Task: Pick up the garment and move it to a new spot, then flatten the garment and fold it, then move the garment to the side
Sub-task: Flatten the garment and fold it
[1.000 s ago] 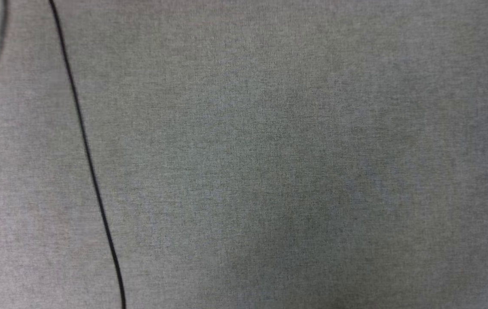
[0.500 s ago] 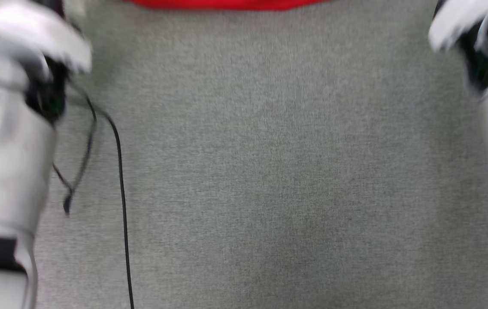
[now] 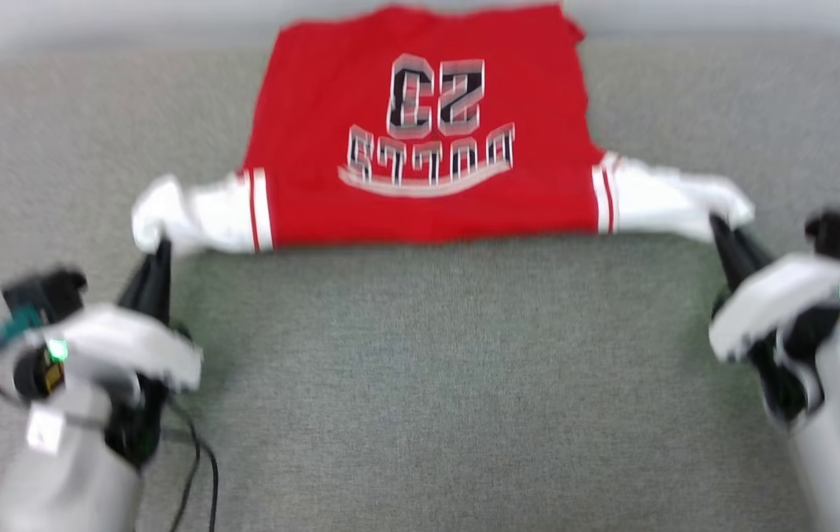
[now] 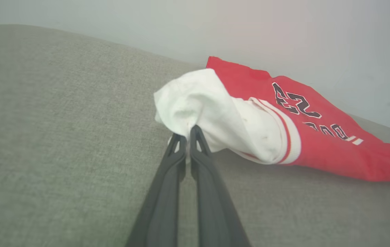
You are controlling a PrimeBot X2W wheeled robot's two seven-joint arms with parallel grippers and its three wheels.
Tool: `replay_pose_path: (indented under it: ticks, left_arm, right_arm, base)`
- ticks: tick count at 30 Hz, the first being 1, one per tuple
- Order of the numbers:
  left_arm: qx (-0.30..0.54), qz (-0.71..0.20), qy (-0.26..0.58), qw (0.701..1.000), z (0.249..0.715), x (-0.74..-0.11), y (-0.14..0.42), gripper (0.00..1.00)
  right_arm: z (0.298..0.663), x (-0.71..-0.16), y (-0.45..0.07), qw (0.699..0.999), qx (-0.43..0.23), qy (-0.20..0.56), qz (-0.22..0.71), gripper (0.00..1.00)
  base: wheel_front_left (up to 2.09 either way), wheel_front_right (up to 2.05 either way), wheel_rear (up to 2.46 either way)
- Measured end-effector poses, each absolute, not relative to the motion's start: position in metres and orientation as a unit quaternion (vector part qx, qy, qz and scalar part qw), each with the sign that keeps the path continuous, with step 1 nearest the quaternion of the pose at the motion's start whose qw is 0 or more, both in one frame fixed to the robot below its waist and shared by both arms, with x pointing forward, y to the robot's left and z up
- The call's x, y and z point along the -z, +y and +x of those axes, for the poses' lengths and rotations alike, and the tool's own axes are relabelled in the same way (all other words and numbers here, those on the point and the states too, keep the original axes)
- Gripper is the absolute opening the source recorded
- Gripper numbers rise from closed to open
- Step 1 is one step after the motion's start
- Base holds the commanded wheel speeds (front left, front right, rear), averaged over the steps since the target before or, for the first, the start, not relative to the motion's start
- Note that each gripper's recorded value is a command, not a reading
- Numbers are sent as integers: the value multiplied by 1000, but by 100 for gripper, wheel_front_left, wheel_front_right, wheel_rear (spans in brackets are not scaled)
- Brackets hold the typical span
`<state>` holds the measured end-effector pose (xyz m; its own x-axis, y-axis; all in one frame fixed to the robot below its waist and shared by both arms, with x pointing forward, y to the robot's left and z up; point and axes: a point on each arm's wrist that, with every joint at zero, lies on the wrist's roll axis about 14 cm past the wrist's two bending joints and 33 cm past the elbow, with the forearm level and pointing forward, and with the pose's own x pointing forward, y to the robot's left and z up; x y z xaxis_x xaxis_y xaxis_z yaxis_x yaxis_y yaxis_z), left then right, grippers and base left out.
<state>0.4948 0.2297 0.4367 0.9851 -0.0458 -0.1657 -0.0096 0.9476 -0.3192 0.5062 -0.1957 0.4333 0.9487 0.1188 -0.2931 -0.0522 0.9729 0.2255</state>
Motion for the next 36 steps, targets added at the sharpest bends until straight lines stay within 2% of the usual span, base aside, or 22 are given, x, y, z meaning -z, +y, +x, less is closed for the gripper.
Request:
replay_pose_path:
  ticks: [4,5,6,7,13,14,15,20,24,25,26,27,28,31,32,35,36]
  left_arm:
    - [5,-160,94,983,455,-432,228,0]
    - [3,-161,98,982,437,-430,226,0]
    - [3,-161,98,982,437,-430,226,0]
    - [-2,-161,105,981,420,-426,226,0]
    - [-10,-162,143,976,370,-411,220,0]
    - [-10,-162,143,976,370,-411,220,0]
    - [-14,-160,151,975,356,-409,220,0]
    - [-23,-162,167,972,326,-407,217,0]
    - [-26,-163,166,972,314,-413,215,0]
    - [-24,-163,166,972,312,-414,214,0]
    - [-22,-163,165,973,311,-416,212,0]
    - [-17,-160,166,973,311,-417,210,0]
    - [-14,-157,166,973,311,-419,208,0]
    - [-8,-157,164,974,313,-422,205,0]
    - [-2,-155,153,976,321,-430,202,0]
    - [6,-152,138,979,332,-438,198,0]
    - [6,-152,138,979,332,-438,198,0]
  right_arm:
    - [468,-430,-202,979,-32,162,122,0]
    - [447,-426,-205,977,-24,170,130,0]
    - [447,-426,-205,977,-24,170,130,0]
    - [427,-422,-207,975,-18,178,133,0]
    - [371,-414,-211,969,7,200,144,0]
    - [371,-414,-211,969,7,200,144,0]
    - [353,-413,-213,968,14,209,140,0]
    - [313,-406,-215,962,24,242,125,0]
    - [296,-401,-212,958,18,268,101,0]
    - [294,-400,-212,957,17,272,96,12]
    - [294,-401,-211,957,16,274,93,41]
    - [296,-403,-209,958,13,270,92,87]
    - [300,-406,-208,960,10,265,91,100]
    - [319,-420,-204,969,4,230,88,100]
    - [353,-442,-205,980,3,180,90,100]
    - [387,-456,-208,985,9,144,91,100]
    - [387,-456,-208,985,9,144,91,100]
  base:
    - [0,0,0]
    - [0,0,0]
    - [0,0,0]
    - [0,0,0]
    - [0,0,0]
    - [0,0,0]
    - [0,0,0]
    - [0,0,0]
    - [0,0,0]
    - [0,0,0]
    - [0,0,0]
    - [0,0,0]
    - [0,0,0]
    - [0,0,0]
    - [0,0,0]
    - [0,0,0]
    - [0,0,0]
